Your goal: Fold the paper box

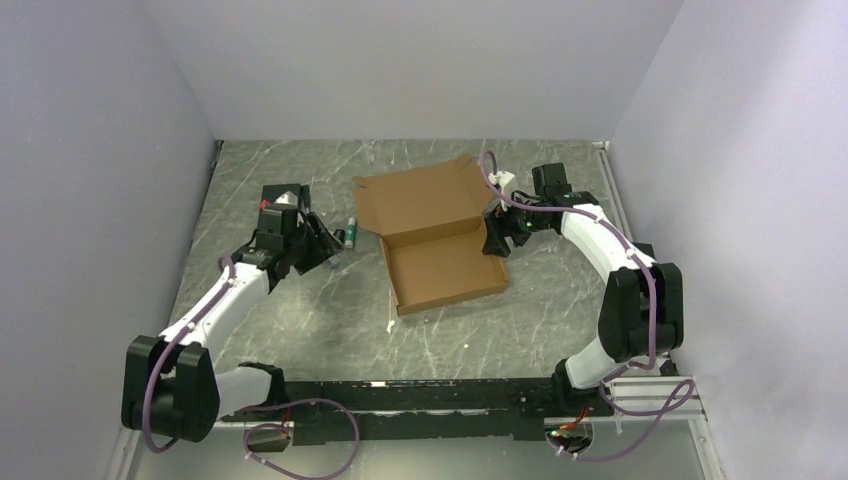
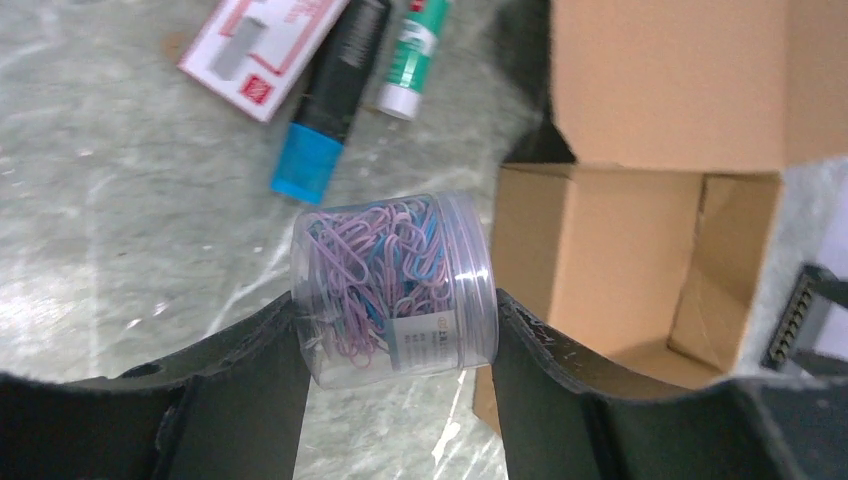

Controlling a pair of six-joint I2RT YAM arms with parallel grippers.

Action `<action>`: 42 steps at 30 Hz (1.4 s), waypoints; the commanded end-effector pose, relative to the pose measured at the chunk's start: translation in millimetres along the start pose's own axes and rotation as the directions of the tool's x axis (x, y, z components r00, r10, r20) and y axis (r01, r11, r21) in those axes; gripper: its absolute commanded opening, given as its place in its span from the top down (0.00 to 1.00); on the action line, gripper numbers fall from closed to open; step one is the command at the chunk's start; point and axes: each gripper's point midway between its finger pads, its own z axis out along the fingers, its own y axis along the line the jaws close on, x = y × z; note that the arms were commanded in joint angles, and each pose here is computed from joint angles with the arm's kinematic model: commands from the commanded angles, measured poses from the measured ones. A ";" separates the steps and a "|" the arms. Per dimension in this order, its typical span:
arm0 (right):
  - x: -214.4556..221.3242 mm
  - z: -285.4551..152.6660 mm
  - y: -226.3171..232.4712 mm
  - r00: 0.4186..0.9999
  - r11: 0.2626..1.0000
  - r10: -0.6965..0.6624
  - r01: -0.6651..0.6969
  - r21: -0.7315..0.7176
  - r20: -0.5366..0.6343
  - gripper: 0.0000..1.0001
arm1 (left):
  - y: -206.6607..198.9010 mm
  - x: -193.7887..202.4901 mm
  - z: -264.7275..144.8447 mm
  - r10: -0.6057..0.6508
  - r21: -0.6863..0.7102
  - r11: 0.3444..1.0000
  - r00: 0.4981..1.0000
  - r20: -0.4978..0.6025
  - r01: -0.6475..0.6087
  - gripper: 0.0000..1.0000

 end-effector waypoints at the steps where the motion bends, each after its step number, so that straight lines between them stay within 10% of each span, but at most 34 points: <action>1: -13.8 -3.9 -0.1 0.999 0.999 -0.035 0.035 -0.013 0.042 0.25 | -52.3 -6.4 -15.3 0.136 0.297 0.944 0.990 0.046 -0.144 1.00; 19: -13.1 -3.1 0.0 0.999 0.999 -0.035 0.035 -0.017 0.039 0.25 | -113.8 17.7 -39.5 0.281 0.678 0.698 0.959 0.036 -0.230 1.00; 42: -10.9 -1.4 -0.7 0.999 0.999 -0.031 0.032 -0.020 0.030 0.25 | -158.7 63.5 -29.2 0.412 0.747 0.606 0.911 0.002 -0.275 0.99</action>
